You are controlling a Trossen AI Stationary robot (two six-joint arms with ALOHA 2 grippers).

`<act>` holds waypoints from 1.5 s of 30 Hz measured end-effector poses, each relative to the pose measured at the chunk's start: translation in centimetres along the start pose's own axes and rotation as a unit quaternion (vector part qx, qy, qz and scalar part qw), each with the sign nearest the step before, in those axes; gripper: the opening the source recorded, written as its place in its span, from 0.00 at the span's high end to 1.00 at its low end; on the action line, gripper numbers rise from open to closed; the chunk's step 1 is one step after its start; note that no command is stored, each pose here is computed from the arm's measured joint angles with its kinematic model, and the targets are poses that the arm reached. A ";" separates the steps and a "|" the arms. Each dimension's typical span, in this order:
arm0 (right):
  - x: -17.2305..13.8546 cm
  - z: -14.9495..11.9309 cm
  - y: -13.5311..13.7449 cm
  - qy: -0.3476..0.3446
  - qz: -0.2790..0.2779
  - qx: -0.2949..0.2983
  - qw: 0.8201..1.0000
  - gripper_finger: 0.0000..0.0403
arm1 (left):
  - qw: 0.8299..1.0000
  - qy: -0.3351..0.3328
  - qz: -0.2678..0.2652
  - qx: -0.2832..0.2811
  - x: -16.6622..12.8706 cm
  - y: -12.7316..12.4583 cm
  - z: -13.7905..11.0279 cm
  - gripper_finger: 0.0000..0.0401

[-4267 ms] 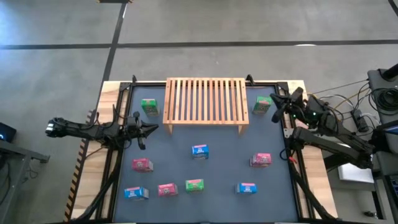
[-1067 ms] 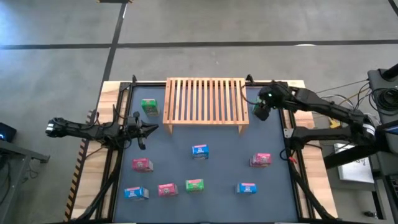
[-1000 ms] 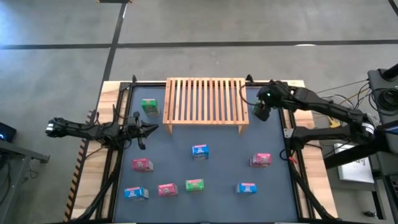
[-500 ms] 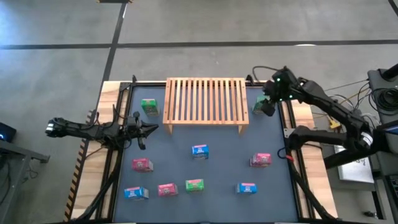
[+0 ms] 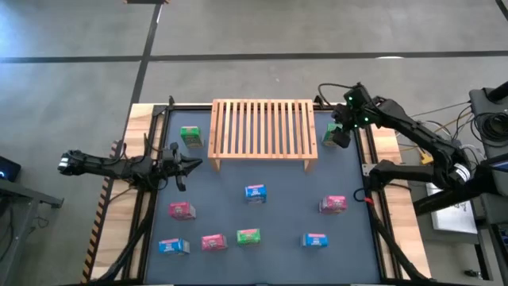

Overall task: Stack cereal on shelf
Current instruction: Put the top right green cereal box on the shelf

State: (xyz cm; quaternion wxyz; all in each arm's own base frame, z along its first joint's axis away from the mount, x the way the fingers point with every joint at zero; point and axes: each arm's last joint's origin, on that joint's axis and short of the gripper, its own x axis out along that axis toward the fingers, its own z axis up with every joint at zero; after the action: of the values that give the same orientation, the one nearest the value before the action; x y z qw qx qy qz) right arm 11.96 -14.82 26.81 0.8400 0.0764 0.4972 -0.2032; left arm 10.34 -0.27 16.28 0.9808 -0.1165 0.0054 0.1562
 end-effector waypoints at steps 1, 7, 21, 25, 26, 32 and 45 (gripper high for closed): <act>0.4 0.0 -0.1 0.008 0.003 0.000 1.000 0.49 | 1.000 0.000 0.000 0.000 0.0 0.0 0.0 1.00; 1.8 0.2 -0.6 0.040 0.000 -0.006 0.999 0.49 | 1.000 0.000 0.000 0.000 0.0 0.0 0.0 1.00; 2.9 0.4 -1.1 0.059 -0.011 0.007 0.998 0.49 | 1.000 0.000 0.000 0.000 0.0 0.0 0.0 1.00; 1.8 0.1 -0.8 0.046 -0.017 0.019 0.999 0.49 | 1.000 0.000 0.000 0.000 0.0 0.0 0.0 1.00; 1.5 0.1 -0.7 0.041 -0.019 0.020 0.999 0.49 | 1.000 0.000 0.000 0.000 0.0 0.0 0.0 1.00; -0.1 -0.4 -0.1 0.020 -0.030 0.017 0.999 0.49 | 1.000 0.000 0.000 0.000 0.0 0.0 0.0 1.00; 0.6 0.0 -0.5 0.022 -0.031 -0.012 0.999 0.49 | 1.000 0.000 0.000 0.000 0.0 0.0 0.0 1.00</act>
State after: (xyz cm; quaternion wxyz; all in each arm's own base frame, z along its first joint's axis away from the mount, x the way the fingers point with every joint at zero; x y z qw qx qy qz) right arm 12.00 -15.39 26.36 0.8232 0.0555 0.5199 -0.2212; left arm 10.34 -0.27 16.28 0.9808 -0.1164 0.0055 0.1562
